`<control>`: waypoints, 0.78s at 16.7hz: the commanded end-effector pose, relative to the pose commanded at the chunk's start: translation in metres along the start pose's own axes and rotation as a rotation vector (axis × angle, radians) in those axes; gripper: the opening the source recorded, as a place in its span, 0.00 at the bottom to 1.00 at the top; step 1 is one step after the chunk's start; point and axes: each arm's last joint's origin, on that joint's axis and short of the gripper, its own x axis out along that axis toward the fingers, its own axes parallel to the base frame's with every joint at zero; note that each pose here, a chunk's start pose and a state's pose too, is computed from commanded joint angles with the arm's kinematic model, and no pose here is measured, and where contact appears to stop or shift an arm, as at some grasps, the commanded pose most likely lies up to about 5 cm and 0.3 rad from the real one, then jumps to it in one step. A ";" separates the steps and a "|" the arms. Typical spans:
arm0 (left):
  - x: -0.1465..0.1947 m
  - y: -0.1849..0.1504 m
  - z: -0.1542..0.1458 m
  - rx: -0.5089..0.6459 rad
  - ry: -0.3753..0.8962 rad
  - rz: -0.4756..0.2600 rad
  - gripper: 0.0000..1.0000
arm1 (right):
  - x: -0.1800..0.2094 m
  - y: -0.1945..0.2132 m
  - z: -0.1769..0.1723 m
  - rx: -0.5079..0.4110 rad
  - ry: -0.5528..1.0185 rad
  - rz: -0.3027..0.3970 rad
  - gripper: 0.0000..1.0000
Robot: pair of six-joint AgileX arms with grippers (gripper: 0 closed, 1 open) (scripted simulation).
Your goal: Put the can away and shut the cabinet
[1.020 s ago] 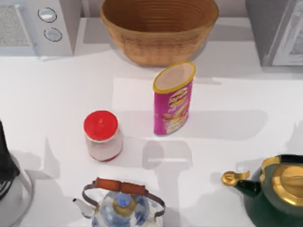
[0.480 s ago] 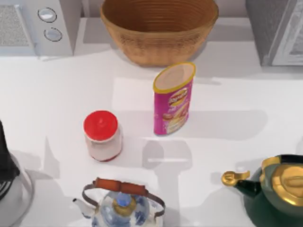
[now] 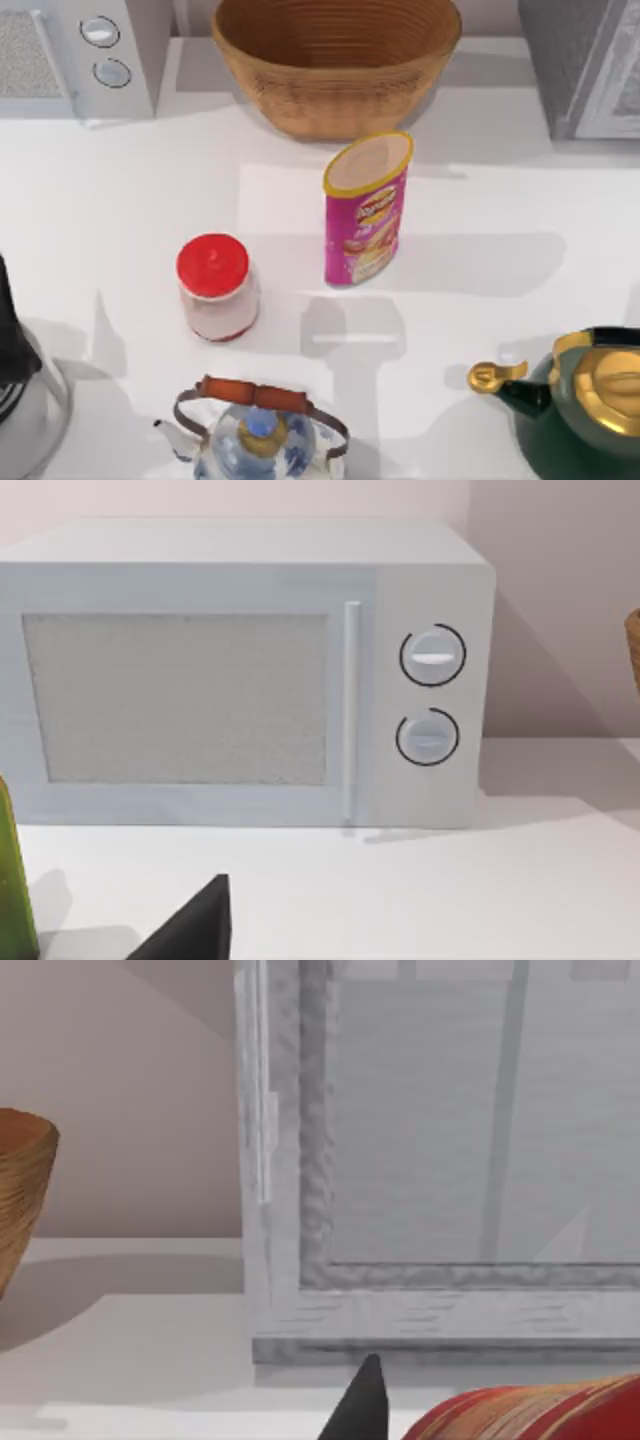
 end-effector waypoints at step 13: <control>0.000 0.000 0.000 0.000 0.000 0.000 1.00 | 0.036 0.006 0.271 -0.024 -0.103 -0.060 0.00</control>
